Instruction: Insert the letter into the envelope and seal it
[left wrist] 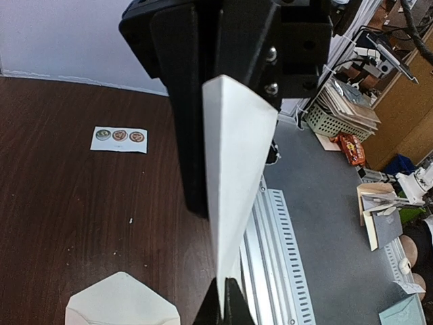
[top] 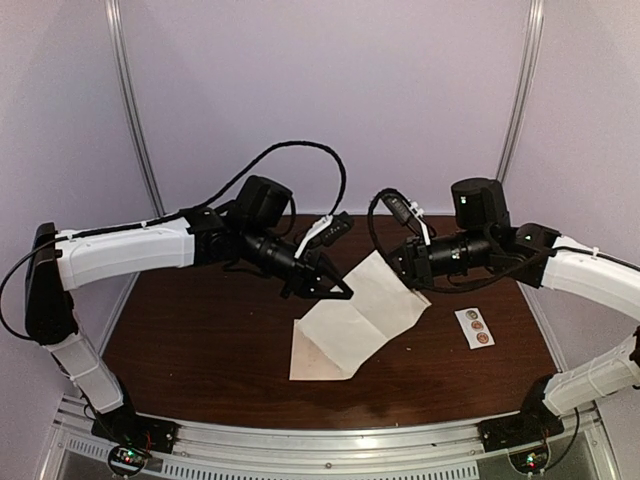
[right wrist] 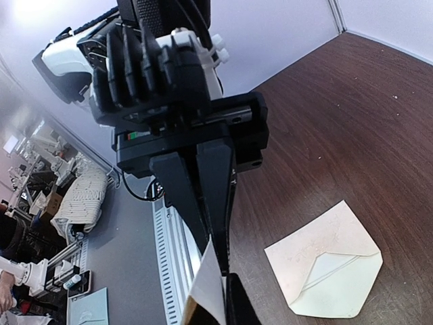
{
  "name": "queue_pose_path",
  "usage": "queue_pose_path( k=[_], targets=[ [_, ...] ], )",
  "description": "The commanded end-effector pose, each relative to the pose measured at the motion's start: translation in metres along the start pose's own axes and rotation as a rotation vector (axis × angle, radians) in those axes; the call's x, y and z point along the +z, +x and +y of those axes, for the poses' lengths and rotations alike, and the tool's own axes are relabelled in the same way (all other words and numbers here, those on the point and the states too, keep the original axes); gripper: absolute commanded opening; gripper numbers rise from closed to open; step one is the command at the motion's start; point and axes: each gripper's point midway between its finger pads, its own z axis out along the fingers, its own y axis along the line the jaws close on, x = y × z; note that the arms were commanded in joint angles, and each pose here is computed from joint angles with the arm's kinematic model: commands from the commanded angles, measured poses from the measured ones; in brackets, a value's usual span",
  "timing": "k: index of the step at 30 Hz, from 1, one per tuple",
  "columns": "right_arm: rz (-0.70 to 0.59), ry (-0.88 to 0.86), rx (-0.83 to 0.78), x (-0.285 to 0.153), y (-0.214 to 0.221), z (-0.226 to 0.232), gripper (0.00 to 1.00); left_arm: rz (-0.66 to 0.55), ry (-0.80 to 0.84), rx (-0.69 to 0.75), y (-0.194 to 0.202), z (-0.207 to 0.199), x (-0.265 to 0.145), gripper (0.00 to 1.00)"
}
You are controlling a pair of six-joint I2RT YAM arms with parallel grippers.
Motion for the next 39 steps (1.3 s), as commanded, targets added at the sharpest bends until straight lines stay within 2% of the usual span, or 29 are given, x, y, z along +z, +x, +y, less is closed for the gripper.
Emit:
queue_pose_path(
  k=[1, 3, 9, 14, 17, 19, 23, 30, 34, 37, 38, 39],
  targets=[
    [-0.089, 0.071, -0.065, -0.016, -0.02, 0.001, 0.13, 0.004, 0.005, 0.041, -0.003, -0.002, 0.001, 0.0],
    [-0.121, 0.118, -0.066, -0.025, -0.027, -0.004, 0.23, 0.006, -0.007, 0.044, -0.002, -0.001, 0.001, 0.0],
    [-0.275, 0.185, -0.065, -0.062, -0.052, -0.005, 0.67, 0.005, -0.02, 0.048, -0.002, 0.001, 0.0, 0.0],
    [-0.242, 0.121, -0.066, -0.051, -0.047, 0.005, 0.84, 0.006, -0.032, 0.048, -0.003, 0.003, 0.0, 0.0],
    [-0.16, 0.156, -0.062, -0.031, -0.032, -0.004, 0.87, 0.006, -0.027, 0.049, -0.002, 0.002, 0.0, 0.0],
    [-0.119, 0.146, -0.048, -0.019, -0.025, -0.007, 0.83, 0.007, -0.029, 0.048, -0.002, 0.003, 0.0, 0.0],
    [-0.071, 0.098, -0.046, -0.002, -0.018, -0.002, 0.64, 0.008, -0.027, 0.047, -0.001, 0.003, 0.001, 0.0],
    [-0.086, 0.063, -0.043, 0.001, -0.02, 0.004, 0.33, 0.014, -0.032, 0.041, 0.002, 0.005, 0.001, 0.0],
    [-0.103, 0.048, -0.044, -0.001, -0.022, 0.007, 0.21, 0.017, -0.039, 0.038, 0.004, 0.006, 0.001, 0.0],
    [-0.122, 0.05, -0.055, -0.005, -0.026, 0.01, 0.0, 0.022, -0.044, 0.037, 0.005, 0.007, 0.002, 0.0],
    [-0.132, 0.065, -0.061, -0.008, -0.028, 0.009, 0.0, 0.027, -0.052, 0.037, 0.005, 0.008, 0.001, 0.0],
    [-0.138, 0.084, -0.069, -0.011, -0.029, 0.008, 0.0, 0.036, -0.064, 0.039, 0.007, 0.01, 0.001, 0.11]
  ],
)
